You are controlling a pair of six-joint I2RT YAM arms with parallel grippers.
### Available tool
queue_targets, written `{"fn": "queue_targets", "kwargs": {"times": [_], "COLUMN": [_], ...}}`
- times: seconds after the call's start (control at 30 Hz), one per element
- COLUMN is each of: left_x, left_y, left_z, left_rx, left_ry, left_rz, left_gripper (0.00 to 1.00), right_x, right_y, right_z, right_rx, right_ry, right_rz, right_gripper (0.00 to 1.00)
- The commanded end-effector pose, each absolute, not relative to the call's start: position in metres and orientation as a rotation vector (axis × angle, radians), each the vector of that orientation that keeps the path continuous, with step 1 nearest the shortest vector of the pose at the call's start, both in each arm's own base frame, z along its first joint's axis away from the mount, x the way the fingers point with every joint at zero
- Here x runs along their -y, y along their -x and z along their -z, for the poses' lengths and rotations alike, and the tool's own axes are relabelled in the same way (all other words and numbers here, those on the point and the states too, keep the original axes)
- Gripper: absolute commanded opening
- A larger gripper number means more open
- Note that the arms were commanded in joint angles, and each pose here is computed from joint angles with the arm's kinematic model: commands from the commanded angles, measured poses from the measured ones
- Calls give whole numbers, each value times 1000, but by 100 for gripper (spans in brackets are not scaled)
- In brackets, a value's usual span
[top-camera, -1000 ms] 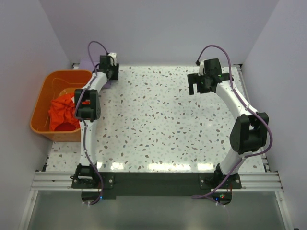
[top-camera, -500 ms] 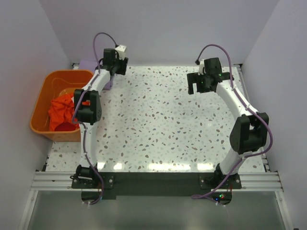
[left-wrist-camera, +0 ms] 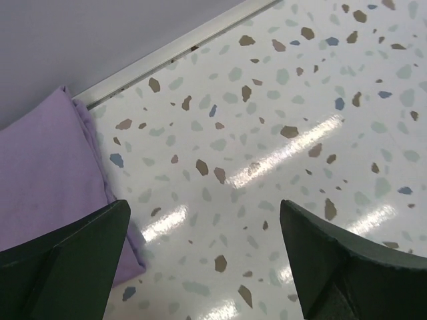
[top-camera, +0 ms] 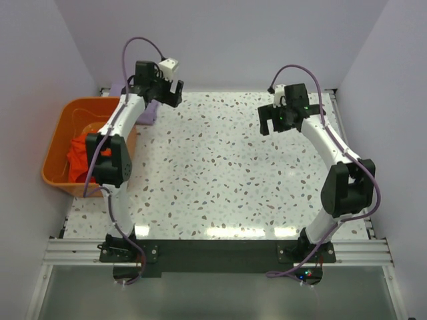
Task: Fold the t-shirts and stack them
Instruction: Reset both grippers
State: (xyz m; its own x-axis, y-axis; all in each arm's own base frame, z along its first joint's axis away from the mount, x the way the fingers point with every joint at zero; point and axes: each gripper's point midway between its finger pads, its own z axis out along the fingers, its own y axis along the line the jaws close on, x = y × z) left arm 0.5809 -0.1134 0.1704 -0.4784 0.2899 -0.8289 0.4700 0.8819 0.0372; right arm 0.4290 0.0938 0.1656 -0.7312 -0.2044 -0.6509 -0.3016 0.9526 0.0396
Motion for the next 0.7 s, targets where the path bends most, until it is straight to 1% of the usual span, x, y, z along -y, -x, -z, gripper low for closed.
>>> {"fn": "queue_targets", "kwargs": {"times": [0.0, 0.03, 0.07, 0.1, 0.13, 0.2, 0.23, 0.27, 0.3, 0.37, 0.4, 0.43, 0.47, 0.5, 0.53, 0.6, 0.67], "left_x": [120, 116, 114, 111, 110, 103, 101, 99, 95, 94, 91, 90, 89, 89, 88, 88, 87], "left_y": [-536, -516, -508, -490, -476, -460, -442, -433, -418, -398, -384, -375, -368, -356, -350, -336, -330], "left_z": [-208, -207, -208, -187, -204, -201, -197, -193, -174, -175, -158, -164, -162, -149, -153, -141, -143], "left_rx": [-2108, -2126, -2119, -2170, -2131, -2136, -2148, -2159, -2208, -2203, -2242, -2222, -2223, -2252, -2238, -2265, -2253], "left_ry": [-559, -557, -556, -559, -571, -577, -581, -588, -588, -593, -595, -595, -590, -593, -588, -588, -575], "left_rz": [312, 310, 303, 304, 293, 246, 238, 229, 214, 203, 196, 191, 195, 205, 206, 217, 212], "left_gripper": [100, 100, 100, 100, 100, 100, 100, 100, 100, 100, 100, 100, 100, 100, 100, 100, 100], "right_x": [-97, -99, -98, -99, -99, -97, -98, -97, -96, -93, -91, -89, -87, -85, -84, -82, -80], "right_y": [-421, -417, -409, -405, -396, -383, -376, -363, -355, -334, -326, -319, -309, -302, -297, -284, -278], "right_z": [-192, -192, -190, -190, -178, -181, -177, -163, -167, -150, -146, -151, -141, -139, -144, -137, -138], "right_rx": [-2292, -2283, -2281, -2273, -2294, -2275, -2280, -2313, -2299, -2337, -2348, -2331, -2357, -2366, -2350, -2371, -2358], "right_ry": [443, 458, 468, 476, 490, 503, 512, 525, 523, 537, 535, 531, 535, 533, 527, 520, 510], "right_rz": [-214, -228, -232, -236, -248, -251, -263, -275, -276, -285, -280, -273, -276, -270, -267, -274, -264], "right_gripper": [99, 99, 99, 99, 99, 99, 99, 99, 99, 99, 99, 99, 99, 98, 99, 99, 99]}}
